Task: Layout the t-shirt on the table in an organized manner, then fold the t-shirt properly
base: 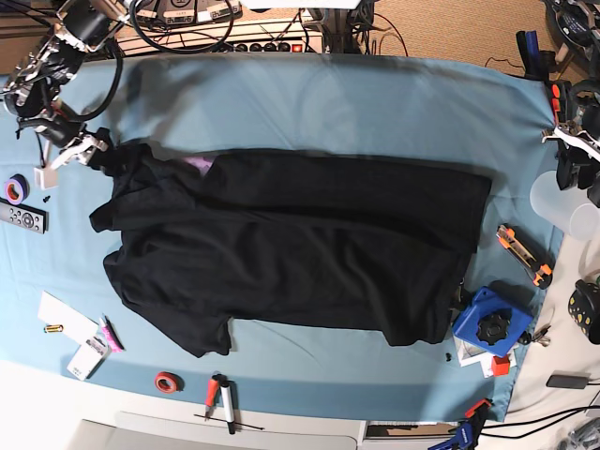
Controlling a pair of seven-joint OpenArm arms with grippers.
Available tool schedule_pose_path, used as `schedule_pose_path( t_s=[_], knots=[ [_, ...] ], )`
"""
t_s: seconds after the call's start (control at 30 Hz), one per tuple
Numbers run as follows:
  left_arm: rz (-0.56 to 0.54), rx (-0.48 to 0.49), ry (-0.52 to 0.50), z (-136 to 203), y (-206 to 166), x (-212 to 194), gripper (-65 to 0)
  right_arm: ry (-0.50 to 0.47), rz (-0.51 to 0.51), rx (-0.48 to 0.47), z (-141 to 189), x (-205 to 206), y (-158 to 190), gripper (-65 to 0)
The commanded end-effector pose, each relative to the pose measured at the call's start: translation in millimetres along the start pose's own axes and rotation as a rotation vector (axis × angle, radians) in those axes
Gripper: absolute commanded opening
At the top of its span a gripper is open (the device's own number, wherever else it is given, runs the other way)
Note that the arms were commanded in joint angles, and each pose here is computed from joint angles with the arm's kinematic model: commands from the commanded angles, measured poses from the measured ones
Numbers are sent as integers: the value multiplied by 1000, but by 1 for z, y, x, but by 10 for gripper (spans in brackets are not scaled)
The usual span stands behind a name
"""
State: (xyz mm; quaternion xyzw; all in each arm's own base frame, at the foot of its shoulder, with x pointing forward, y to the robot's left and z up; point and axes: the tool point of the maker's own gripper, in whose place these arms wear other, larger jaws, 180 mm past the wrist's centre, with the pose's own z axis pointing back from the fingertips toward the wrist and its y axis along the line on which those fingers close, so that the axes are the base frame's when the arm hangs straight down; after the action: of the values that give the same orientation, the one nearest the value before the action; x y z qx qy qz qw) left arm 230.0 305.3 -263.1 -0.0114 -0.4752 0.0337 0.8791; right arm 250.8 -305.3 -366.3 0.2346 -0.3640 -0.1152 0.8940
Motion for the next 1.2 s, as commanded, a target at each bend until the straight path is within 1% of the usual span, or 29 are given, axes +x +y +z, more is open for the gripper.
schedule_pose_path(
  t_s=[0.0,0.07,0.17,0.23,0.33,0.43,0.5,0.57,0.6,0.67,0.73,0.77,0.97,1.03,1.17],
  knots=[
    [-17,-4,-46,3,0,13,-416,-43,24,-7,1,14,1,-371],
    [-16,-9,-47,3,-1,13,-416,-32,23,-40,-3,8,-3,-371],
    [4,-56,-58,0,-12,14,-416,-31,18,-48,-6,5,-3,-371],
    [14,-91,-55,-5,-25,10,-416,-26,22,-45,-6,4,-2,-371],
    [14,-166,-41,-16,-53,4,-416,-26,22,-45,-7,4,-2,-371],
    [-40,-231,-10,-28,-83,-4,-415,-26,22,-45,-7,4,-2,-371],
    [-91,-252,3,-36,-100,-9,-415,-25,22,-45,-7,4,-2,-371],
    [-115,-239,18,-43,-109,-14,-411,-24,22,-45,-7,4,-2,-371],
    [-116,-218,32,-47,-111,-16,-394,-23,22,-45,-7,4,-2,-371],
    [-115,-159,58,-54,-107,-22,-360,-22,22,-46,-7,3,-2,-371],
    [-97,-106,73,-62,-99,-27,-353,-22,22,-45,-7,4,-2,-371],
    [-80,-98,87,-67,-97,-32,-353,-22,22,-45,-7,4,-2,-371],
    [24,-120,174,-93,-90,-60,-353,-23,23,-45,-6,4,-2,-371],
    [56,-133,187,-101,-90,-64,-353,-23,23,-45,-6,4,-2,-371],
    [86,-133,211,-113,-87,-70,-354,-23,24,-46,-6,4,-3,-371]
  ],
)
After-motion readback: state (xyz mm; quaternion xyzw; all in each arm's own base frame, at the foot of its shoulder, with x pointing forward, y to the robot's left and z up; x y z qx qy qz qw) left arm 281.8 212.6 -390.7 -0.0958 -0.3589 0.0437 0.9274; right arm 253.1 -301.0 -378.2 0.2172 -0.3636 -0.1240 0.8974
